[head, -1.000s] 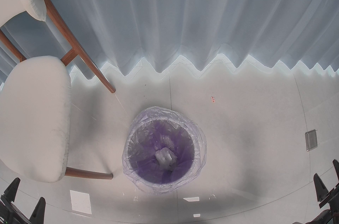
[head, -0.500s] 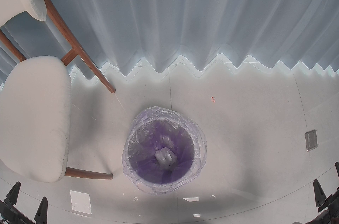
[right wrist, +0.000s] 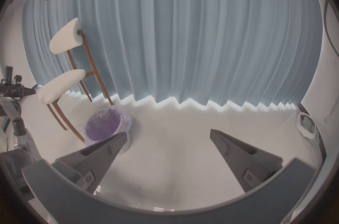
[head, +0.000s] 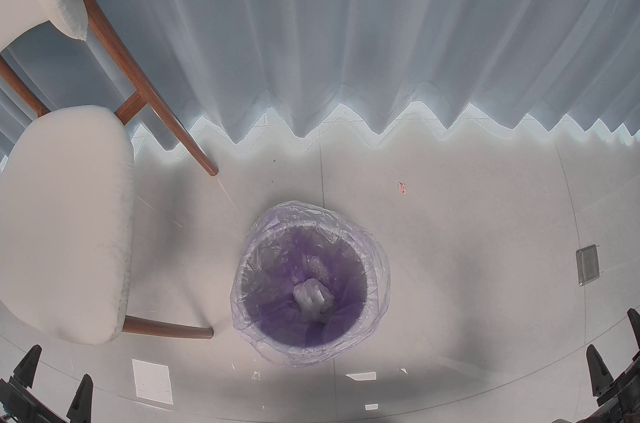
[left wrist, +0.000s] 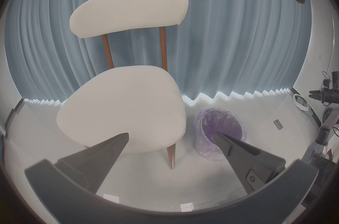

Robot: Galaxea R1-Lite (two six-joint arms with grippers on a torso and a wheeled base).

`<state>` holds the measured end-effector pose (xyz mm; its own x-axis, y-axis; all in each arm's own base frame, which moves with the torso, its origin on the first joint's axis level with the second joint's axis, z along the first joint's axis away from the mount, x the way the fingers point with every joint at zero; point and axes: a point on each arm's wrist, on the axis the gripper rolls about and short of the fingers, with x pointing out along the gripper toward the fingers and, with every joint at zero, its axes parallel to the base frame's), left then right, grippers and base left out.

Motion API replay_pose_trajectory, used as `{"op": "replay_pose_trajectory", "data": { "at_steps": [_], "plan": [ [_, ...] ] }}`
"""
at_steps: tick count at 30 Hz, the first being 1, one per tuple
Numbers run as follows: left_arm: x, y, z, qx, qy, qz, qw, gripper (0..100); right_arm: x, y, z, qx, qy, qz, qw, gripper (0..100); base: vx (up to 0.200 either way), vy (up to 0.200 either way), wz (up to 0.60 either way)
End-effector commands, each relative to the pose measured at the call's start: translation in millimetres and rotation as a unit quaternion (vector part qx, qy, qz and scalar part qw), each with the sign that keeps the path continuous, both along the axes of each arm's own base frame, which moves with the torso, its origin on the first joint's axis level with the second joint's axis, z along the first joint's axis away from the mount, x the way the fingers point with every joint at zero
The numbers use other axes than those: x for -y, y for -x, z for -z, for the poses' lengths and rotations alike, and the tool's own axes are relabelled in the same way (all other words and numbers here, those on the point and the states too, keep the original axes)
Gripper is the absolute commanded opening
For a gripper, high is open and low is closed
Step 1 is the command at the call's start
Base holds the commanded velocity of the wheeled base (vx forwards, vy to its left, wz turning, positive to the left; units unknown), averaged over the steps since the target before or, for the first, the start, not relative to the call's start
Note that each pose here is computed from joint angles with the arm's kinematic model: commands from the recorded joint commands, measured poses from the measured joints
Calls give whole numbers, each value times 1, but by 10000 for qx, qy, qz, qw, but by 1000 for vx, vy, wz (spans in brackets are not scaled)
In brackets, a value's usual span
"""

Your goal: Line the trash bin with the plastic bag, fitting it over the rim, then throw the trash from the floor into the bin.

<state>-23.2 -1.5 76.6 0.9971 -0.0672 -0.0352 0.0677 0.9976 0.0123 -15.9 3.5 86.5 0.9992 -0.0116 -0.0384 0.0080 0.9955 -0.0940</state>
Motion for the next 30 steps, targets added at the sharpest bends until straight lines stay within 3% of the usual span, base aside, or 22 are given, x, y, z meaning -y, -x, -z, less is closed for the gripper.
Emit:
{"op": "replay_pose_trajectory", "data": {
  "at_steps": [1, 3, 10, 11, 12, 13, 17, 19, 20, 21, 24, 26, 30],
  "plan": [
    [0, 0, 5, -10, 34, -31, 10000, 100, 0, 0, 2, 34, 133, -309, 9994, 100, 0, 0, 0],
    [0, 0, 5, -10, 34, -31, 10000, 100, 1, 4, 4, 254, 141, -719, 9970, 100, 0, 0, 0],
    [0, 0, 5, -8, 11, -22, 10000, 100, 1, 8, 4, 530, 38, -594, 9968, 100, 0, 0, 0],
    [0, 0, 5, -13, -26, 10, 10000, 100, 6, 7, 4, 537, -504, 372, 9966, 100, 0, 0, 0],
    [0, 0, 5, -5, -41, 33, 10000, 100, 8, 8, 5, 542, -544, 885, 9931, 100, 0, 0, 0],
    [0, 0, 5, -12, -48, 34, 10000, 100, 8, 8, 5, 544, -514, 1000, 9922, 100, 0, 0, 0],
    [0, 0, 5, -2, -71, 35, 10000, 100, 8, 8, 5, 529, -339, 872, 9942, 100, 0, 0, 0],
    [0, 0, 5, -13, -25, 33, 10000, 100, 3, 7, 4, 513, 161, -71, 9985, 100, 0, 0, 0],
    [0, 0, 5, -13, -25, 33, 10000, 100, 3, 7, 4, 513, 161, -71, 9985, 100, 0, 0, 0],
    [0, 0, 5, -22, -10, 17, 10000, 100, 1, 7, 5, 483, 28, -625, 9969, 100, 0, 0, 0],
    [0, 0, 5, -15, 5, 16, 10000, 100, 2, 7, 5, 381, -780, -419, 9953, 100, 0, 0, 0],
    [0, 0, 5, -16, 20, 8, 10000, 100, 4, 6, 9, 235, -512, 134, 9983, 100, 0, 0, 0],
    [0, 0, 5, -7, -10, 32, 10000, 100, 4, 7, 10, 229, -581, 151, 9979, 100, 0, 0, 0]
  ]
}}
